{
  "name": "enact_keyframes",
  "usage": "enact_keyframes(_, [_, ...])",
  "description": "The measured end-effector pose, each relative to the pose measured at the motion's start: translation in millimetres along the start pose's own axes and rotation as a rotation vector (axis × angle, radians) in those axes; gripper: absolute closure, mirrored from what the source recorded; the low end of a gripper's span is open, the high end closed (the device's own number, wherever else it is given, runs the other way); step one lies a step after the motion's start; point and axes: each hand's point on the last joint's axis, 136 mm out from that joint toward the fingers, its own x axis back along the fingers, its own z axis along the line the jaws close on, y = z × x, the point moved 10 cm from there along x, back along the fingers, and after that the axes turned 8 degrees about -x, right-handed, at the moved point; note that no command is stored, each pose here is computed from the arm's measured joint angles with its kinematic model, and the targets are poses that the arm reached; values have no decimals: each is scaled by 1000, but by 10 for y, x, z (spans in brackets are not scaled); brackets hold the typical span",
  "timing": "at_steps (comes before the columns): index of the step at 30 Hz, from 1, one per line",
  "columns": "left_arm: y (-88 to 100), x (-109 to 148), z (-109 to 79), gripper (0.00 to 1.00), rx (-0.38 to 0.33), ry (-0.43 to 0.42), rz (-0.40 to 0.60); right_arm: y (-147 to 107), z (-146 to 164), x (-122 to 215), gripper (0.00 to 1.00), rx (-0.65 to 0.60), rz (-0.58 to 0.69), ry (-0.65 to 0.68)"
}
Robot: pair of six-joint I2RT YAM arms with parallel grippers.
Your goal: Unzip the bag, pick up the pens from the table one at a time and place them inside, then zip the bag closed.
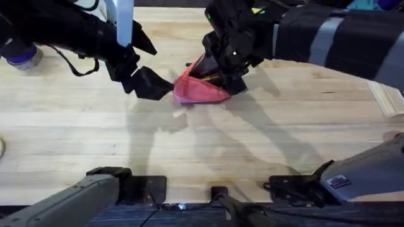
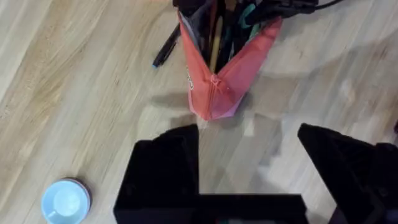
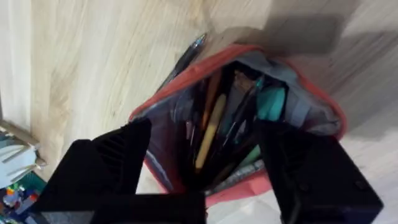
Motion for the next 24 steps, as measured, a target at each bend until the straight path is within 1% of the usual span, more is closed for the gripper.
enact_keyframes(6, [0, 0, 0, 7, 0, 0, 0, -2, 2, 2, 7, 28, 3, 1])
enact_keyframes(9, [0, 0, 0, 7, 0, 0, 0, -6, 27, 25, 6, 106, 7, 6])
enact_keyframes(14, [-1, 0, -1, 7, 1, -1, 0, -3, 151, 184, 5, 347, 5, 49])
enact_keyframes(16, [0, 0, -1, 8, 0, -1, 0, -3, 247, 332, 5, 444, 3, 101])
enact_keyframes(21, [0, 0, -1, 7, 0, -1, 0, 21, 492, 853, 5, 705, -30, 265])
enact_keyframes(24, [0, 0, -1, 6, 0, -1, 0, 21, 607, 1069, 6, 872, -57, 337])
